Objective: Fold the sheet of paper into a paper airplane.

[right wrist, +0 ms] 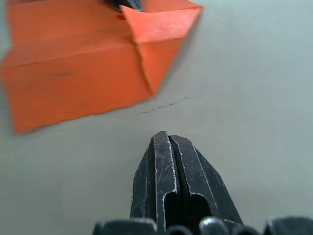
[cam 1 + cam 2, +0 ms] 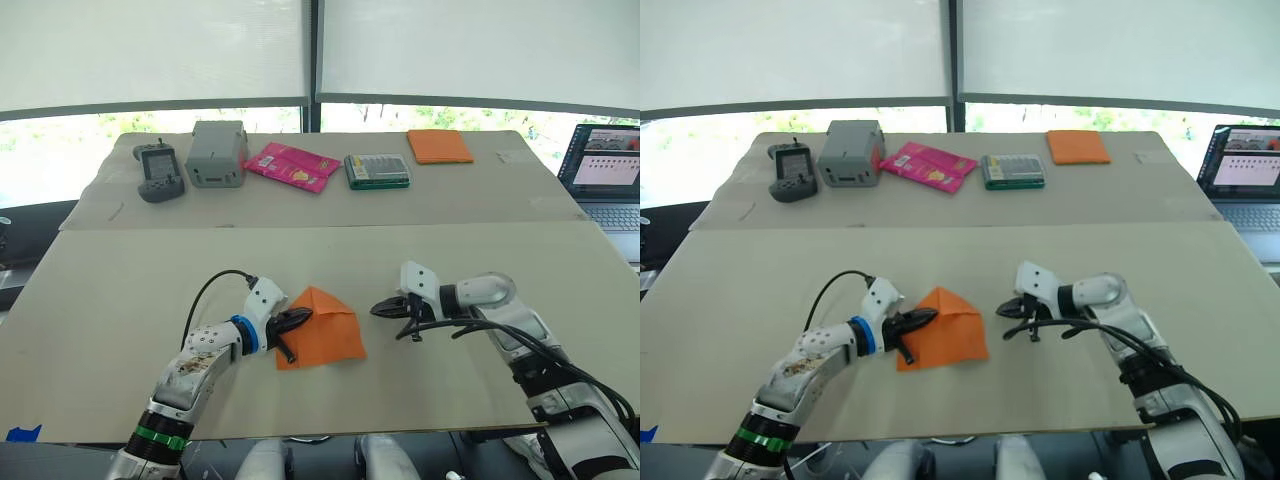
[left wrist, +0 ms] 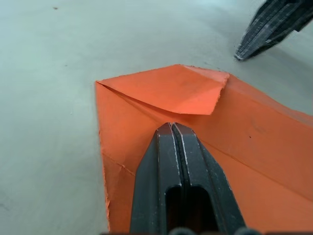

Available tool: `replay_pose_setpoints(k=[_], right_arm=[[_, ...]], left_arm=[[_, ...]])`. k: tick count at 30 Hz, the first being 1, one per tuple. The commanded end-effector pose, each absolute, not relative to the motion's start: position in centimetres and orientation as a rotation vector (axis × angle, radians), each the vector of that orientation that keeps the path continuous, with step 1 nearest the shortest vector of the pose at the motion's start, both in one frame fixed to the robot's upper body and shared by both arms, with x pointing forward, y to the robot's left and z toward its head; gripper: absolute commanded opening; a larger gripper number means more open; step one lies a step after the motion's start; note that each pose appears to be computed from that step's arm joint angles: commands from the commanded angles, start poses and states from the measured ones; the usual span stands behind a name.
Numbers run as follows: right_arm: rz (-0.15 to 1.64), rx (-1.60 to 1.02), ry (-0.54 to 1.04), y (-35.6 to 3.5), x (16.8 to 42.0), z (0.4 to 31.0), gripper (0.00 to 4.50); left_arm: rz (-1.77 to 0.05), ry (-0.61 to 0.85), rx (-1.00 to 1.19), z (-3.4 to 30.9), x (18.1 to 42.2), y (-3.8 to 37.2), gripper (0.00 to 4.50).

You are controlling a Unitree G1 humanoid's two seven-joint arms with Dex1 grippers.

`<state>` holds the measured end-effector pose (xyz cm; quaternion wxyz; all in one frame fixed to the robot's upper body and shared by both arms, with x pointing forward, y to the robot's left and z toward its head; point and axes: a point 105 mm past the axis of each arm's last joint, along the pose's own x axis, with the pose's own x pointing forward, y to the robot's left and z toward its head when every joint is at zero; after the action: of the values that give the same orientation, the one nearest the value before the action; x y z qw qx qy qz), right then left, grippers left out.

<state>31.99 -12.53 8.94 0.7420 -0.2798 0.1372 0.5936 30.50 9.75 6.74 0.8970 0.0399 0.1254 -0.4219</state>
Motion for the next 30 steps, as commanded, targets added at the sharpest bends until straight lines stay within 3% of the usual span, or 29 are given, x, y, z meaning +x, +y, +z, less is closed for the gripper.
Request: replay_pose_setpoints(k=[1, 10, 17, 24, 30], right_arm=[[1.325, -0.580, 0.300, -12.7, 30.7, 9.9, 0.04], [1.269, -0.543, 0.341, -13.6, 29.4, 9.3, 0.04], [1.215, -0.558, 0.335, -13.9, 28.6, 9.9, 0.04], [1.169, -0.557, 0.319, -14.0, 27.7, 10.2, 0.04], [1.280, -0.328, 0.447, -11.9, 23.5, 9.2, 0.04]], left_arm=[[-0.818, 0.204, 0.030, 8.2, 31.3, 10.8, 0.00], [-0.913, 0.104, 0.013, 10.5, 31.9, 9.0, 0.00], [-0.999, 0.164, 0.093, 9.0, 32.6, 6.7, 0.00], [-1.022, 0.243, 0.203, 6.9, 32.2, 7.3, 0.00], [-1.023, 0.247, 0.196, 6.9, 32.4, 7.5, 0.00]])
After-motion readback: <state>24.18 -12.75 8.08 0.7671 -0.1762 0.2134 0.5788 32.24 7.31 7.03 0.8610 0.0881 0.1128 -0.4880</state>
